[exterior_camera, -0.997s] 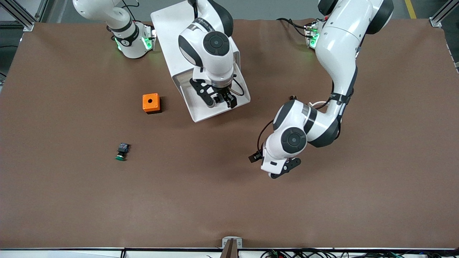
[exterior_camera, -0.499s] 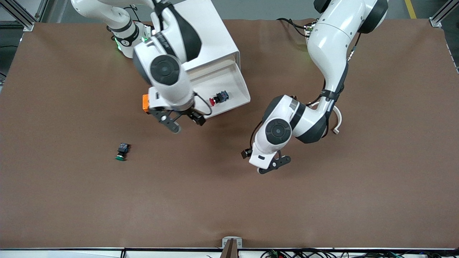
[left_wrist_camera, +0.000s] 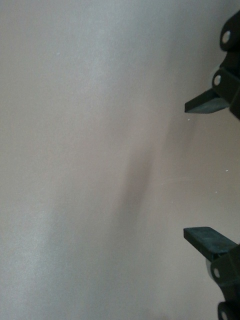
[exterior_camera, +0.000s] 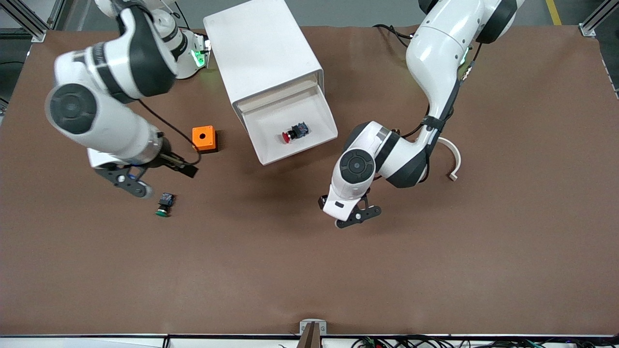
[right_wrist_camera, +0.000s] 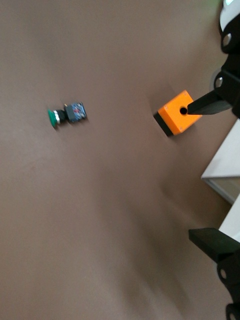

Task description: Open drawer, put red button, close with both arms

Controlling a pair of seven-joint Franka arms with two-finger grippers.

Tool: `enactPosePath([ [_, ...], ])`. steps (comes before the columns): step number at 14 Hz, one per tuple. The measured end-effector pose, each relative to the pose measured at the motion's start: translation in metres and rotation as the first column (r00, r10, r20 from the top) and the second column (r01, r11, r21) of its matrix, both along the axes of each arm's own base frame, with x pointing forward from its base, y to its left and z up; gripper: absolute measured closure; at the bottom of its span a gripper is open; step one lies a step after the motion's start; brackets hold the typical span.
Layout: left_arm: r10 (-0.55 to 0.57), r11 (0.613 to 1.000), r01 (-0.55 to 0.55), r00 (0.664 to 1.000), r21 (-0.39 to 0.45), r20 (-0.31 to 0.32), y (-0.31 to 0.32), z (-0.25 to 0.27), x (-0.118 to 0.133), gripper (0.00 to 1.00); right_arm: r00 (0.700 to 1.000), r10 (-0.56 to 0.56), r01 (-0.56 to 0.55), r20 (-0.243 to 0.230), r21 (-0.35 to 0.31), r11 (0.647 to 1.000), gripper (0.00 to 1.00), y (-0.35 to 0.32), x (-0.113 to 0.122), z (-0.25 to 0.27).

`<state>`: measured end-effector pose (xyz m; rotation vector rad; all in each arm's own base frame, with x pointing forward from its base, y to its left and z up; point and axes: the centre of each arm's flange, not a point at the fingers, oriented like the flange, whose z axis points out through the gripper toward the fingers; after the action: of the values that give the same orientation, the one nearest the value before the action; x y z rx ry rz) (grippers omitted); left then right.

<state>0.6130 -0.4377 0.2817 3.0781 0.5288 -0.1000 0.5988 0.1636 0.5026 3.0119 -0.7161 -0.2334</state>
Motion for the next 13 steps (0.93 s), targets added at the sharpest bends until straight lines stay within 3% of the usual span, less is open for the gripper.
enactPosePath([
  [3, 0.038, 0.999, -0.038, 0.999, 0.000, -0.034, -0.018, 0.014, -0.018, 0.00, 0.993, 0.115, -0.114, -0.012, 0.034, 0.993, 0.00, -0.065, 0.003, 0.015],
  [7, 0.138, 0.990, -0.138, 0.988, 0.005, -0.063, -0.042, 0.027, -0.041, 0.00, 0.952, 0.304, -0.300, -0.037, 0.098, 0.949, 0.00, -0.148, -0.001, 0.049],
  [13, 0.106, 0.994, -0.106, 0.991, 0.010, -0.081, -0.073, 0.023, -0.072, 0.00, 0.895, 0.441, -0.434, -0.066, 0.102, 0.895, 0.00, -0.195, -0.012, 0.079],
])
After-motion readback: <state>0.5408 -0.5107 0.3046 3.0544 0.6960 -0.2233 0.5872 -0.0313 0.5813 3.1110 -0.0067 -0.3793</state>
